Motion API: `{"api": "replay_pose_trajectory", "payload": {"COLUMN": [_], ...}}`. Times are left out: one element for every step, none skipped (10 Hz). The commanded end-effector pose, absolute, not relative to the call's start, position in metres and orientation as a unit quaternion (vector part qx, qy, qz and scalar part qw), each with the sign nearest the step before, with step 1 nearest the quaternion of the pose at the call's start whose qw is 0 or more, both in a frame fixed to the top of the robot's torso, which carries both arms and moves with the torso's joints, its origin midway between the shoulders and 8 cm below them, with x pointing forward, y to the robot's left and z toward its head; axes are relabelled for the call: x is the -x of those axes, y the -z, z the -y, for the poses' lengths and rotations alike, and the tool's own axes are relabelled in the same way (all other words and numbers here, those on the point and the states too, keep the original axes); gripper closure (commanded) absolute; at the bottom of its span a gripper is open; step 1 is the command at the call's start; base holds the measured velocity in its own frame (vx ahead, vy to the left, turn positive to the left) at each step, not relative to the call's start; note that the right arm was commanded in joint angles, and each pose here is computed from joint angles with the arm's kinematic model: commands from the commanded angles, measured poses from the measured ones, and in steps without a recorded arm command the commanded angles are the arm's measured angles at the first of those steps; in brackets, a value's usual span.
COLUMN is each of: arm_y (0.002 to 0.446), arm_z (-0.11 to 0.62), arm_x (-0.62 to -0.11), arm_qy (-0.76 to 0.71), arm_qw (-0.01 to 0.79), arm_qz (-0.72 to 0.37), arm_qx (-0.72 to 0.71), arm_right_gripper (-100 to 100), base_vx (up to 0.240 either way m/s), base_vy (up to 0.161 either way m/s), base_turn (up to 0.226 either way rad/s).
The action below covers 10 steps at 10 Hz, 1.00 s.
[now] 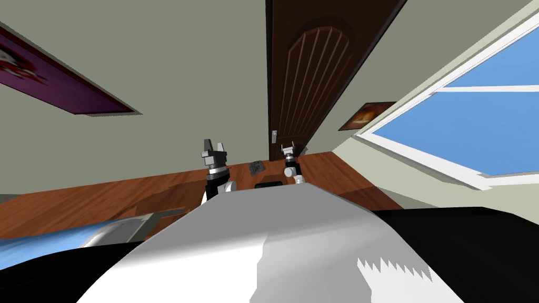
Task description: Pull the door open
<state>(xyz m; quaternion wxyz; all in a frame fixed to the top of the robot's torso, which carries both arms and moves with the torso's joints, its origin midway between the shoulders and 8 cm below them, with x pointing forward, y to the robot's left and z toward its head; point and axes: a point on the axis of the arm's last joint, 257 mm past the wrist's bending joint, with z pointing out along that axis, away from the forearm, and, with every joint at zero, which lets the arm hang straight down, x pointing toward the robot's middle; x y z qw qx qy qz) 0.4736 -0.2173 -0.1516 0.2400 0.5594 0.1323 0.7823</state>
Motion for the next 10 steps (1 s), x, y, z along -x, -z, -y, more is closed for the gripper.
{"api": "replay_pose_trajectory", "payload": {"arm_y": [0.162,0.168,0.174,0.18,0.186,0.192,0.198,0.204,0.21,0.215], "arm_z": [0.214,0.213,0.211,0.21,0.209,0.208,0.207,0.206,0.206,0.205], "arm_x": [-0.478,-0.48,-0.482,-0.485,-0.487,-0.489,-0.491,-0.493,-0.495,-0.496], "arm_qy": [-0.781,-0.78,-0.779,-0.777,-0.775,-0.773,-0.771,-0.768,-0.765,-0.763], "arm_qw": [0.22,0.208,0.196,0.185,0.174,0.164,0.154,0.144,0.135,0.126], "arm_qz": [-0.122,-0.116,-0.11,-0.104,-0.098,-0.091,-0.085,-0.079,-0.073,-0.067], "arm_qx": [-0.572,-0.579,-0.586,-0.593,-0.599,-0.606,-0.612,-0.619,-0.625,-0.631], "arm_right_gripper": [-100,-100,-100,-100,-100,-100,-100,-100,-100,-100], "base_vx": [0.114,0.11,0.101,0.116,0.114,0.11,0.093,0.091,0.099,0.099], "base_vy": [0.014,0.014,0.012,0.008,0.011,-0.007,-0.008,-0.01,0.001,0.006], "base_turn": [0.062,0.068,0.071,0.062,0.072,0.071,0.052,0.051,0.063,0.078]}}
